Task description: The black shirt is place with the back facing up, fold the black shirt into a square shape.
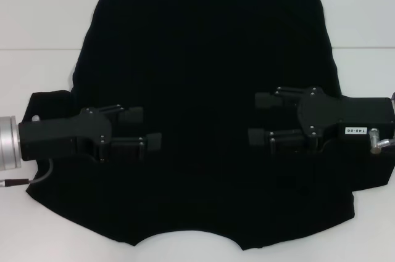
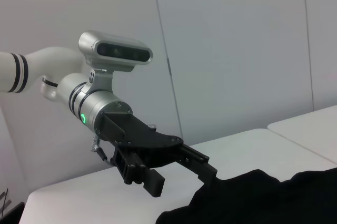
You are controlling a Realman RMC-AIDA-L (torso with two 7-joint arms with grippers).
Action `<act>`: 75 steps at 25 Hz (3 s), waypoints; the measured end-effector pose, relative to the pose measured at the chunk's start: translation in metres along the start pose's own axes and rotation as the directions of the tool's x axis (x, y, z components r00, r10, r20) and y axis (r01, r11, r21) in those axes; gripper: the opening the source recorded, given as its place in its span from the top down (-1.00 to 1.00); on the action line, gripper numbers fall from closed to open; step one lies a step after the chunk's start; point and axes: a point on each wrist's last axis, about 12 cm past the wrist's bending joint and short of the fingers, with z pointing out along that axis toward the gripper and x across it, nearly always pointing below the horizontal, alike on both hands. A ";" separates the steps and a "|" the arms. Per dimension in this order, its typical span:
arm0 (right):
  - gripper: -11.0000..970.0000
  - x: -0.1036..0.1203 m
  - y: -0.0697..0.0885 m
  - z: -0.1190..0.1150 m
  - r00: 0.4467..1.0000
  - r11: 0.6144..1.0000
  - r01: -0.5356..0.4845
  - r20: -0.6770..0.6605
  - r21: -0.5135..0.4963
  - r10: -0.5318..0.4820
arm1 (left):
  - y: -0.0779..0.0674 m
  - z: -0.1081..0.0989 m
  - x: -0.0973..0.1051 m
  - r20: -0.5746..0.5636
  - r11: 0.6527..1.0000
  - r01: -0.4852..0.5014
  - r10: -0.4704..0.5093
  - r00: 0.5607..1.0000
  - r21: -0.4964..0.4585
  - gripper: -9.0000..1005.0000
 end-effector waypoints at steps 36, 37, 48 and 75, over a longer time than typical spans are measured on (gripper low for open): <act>-0.82 -0.008 -0.007 0.029 0.999 0.998 -0.020 0.051 0.055 0.018 | 0.058 -0.096 0.003 0.223 0.555 0.555 -0.553 0.802 -0.619 -0.80; -0.82 -0.008 -0.007 0.028 0.999 0.998 -0.021 0.051 0.058 0.018 | 0.058 -0.096 0.004 0.217 0.546 0.558 -0.564 0.796 -0.625 -0.80; -0.82 -0.008 -0.009 0.022 0.998 0.997 -0.020 0.055 0.074 0.016 | 0.065 -0.082 0.013 0.253 0.449 0.645 -0.663 0.705 -0.619 -0.80; -0.82 -0.007 -0.010 0.017 0.997 0.995 -0.023 0.070 0.096 0.017 | 0.078 -0.062 0.025 0.238 0.404 0.622 -0.677 0.696 -0.671 -0.80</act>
